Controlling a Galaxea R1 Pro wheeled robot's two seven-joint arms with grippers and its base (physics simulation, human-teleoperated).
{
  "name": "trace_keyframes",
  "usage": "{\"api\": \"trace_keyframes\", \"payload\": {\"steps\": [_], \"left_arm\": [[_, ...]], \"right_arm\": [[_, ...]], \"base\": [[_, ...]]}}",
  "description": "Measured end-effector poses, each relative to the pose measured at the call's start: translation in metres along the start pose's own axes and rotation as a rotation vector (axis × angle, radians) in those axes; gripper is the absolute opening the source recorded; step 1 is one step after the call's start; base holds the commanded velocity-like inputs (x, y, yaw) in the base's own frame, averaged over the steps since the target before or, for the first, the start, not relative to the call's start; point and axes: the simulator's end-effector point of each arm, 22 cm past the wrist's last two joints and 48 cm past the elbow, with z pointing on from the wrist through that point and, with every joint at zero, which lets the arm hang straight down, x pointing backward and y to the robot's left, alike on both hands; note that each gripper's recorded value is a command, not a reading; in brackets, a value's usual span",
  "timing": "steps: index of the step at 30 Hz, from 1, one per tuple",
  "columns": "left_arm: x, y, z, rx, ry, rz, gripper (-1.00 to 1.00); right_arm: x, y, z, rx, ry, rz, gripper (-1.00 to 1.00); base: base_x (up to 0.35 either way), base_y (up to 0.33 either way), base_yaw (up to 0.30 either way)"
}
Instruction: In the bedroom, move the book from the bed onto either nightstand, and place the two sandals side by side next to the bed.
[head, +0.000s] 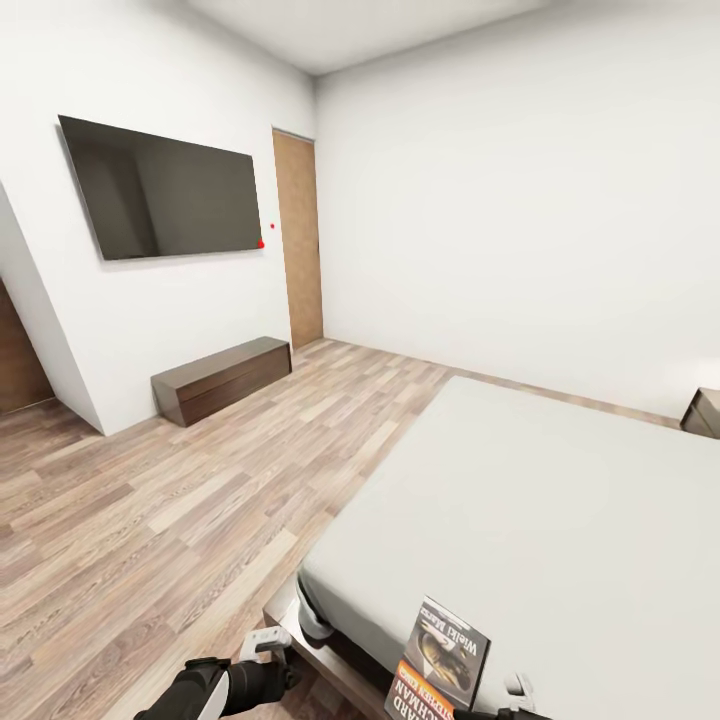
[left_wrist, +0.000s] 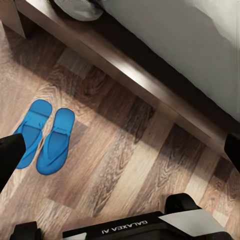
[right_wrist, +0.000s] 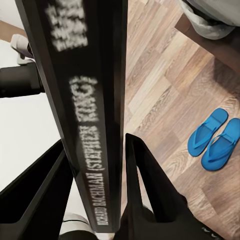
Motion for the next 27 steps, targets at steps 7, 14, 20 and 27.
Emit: {"api": "trace_keyframes", "payload": {"steps": [7, 14, 20, 27], "left_arm": [[0.004, -0.004, -0.004, 0.003, 0.014, -0.002, 1.00], [0.009, -0.003, -0.003, 0.003, 0.023, -0.005, 1.00], [0.007, -0.005, -0.009, 0.003, 0.023, -0.005, 1.00], [0.004, -0.009, -0.018, 0.003, 0.024, -0.005, 1.00]], "right_arm": [[-0.002, 0.005, -0.002, 0.000, 0.001, 0.000, -1.00], [-0.002, 0.005, -0.002, -0.001, 0.001, 0.000, -1.00], [-0.004, 0.011, -0.005, 0.000, 0.000, 0.000, -1.00], [-0.007, 0.019, -0.009, -0.001, 0.000, 0.001, -1.00]], "base": [[0.000, 0.000, 0.000], [0.000, 0.000, 0.000], [0.000, 0.000, 0.000], [0.000, 0.000, 0.000]]}}
